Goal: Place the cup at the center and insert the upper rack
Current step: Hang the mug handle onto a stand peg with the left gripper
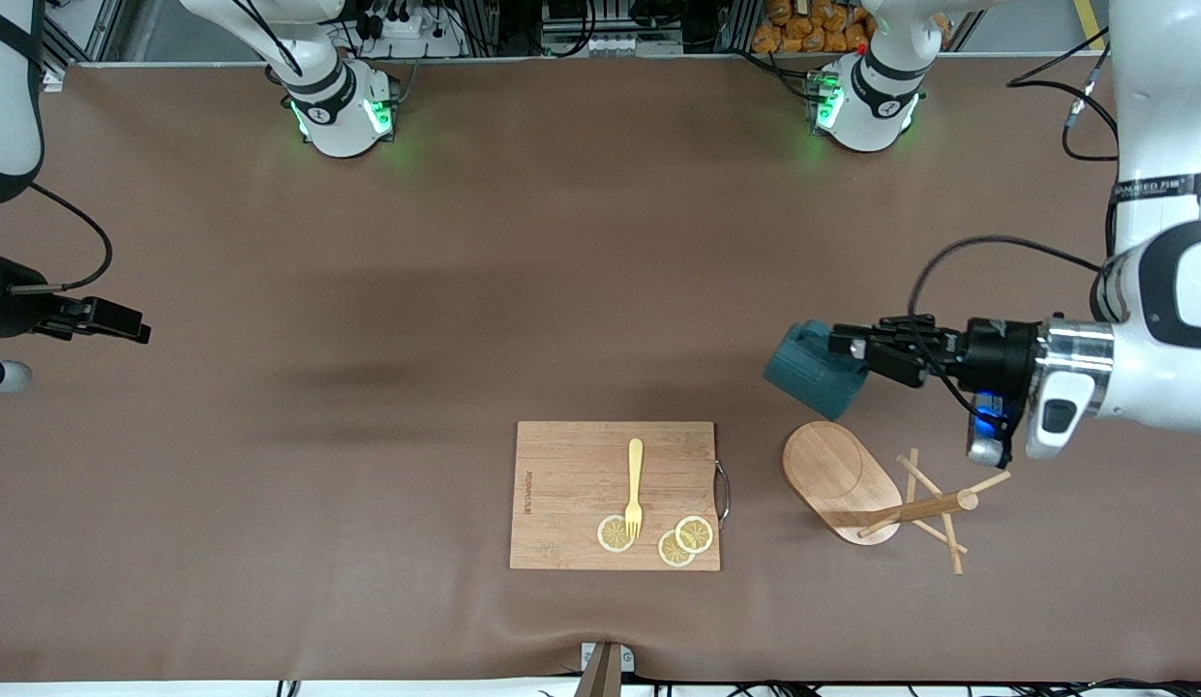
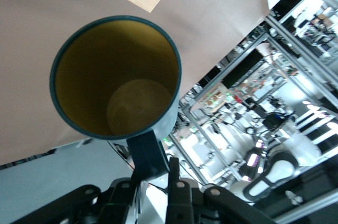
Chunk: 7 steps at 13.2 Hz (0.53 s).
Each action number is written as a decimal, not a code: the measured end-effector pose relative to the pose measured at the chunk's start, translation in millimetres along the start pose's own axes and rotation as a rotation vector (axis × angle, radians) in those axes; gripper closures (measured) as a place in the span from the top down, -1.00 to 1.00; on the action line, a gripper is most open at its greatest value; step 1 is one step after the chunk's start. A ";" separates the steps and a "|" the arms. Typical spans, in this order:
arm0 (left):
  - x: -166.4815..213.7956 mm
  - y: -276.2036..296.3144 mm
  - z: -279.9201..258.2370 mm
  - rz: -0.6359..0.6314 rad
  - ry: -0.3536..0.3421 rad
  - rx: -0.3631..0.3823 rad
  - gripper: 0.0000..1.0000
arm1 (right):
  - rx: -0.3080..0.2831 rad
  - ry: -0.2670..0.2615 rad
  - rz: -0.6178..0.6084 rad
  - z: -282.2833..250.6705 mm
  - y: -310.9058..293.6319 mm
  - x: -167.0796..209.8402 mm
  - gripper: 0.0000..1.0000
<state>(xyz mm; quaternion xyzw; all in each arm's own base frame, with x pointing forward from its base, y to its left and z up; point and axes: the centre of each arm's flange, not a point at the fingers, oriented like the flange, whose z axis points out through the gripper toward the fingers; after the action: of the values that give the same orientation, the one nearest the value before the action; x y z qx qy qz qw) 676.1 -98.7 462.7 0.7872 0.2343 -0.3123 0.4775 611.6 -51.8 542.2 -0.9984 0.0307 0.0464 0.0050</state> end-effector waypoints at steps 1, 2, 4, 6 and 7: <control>8.3 -6.6 -6.7 -0.016 0.007 -0.011 -0.61 | 0.000 0.000 0.000 0.0 0.0 0.0 1.00; 15.1 -12.5 -12.6 -0.024 0.015 -0.017 -0.61 | 0.000 0.000 0.000 0.0 0.0 0.0 1.00; 30.9 -25.5 -21.5 -0.002 0.024 -0.034 -0.61 | 0.000 -0.001 0.000 0.5 0.0 0.2 1.00; 50.1 -40.3 -29.7 0.003 0.022 -0.071 -0.61 | 0.000 -0.004 0.000 2.7 0.0 1.2 1.00; 55.6 -45.1 -32.4 0.002 0.024 -0.078 -0.61 | 0.000 -0.006 0.000 3.8 0.0 1.8 1.00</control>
<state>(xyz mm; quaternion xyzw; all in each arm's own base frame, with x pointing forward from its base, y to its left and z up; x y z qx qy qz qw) 693.3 -46.1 406.9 0.7717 0.2514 -0.2931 0.5054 613.0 -51.8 538.2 -0.9983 0.0307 0.0495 0.0050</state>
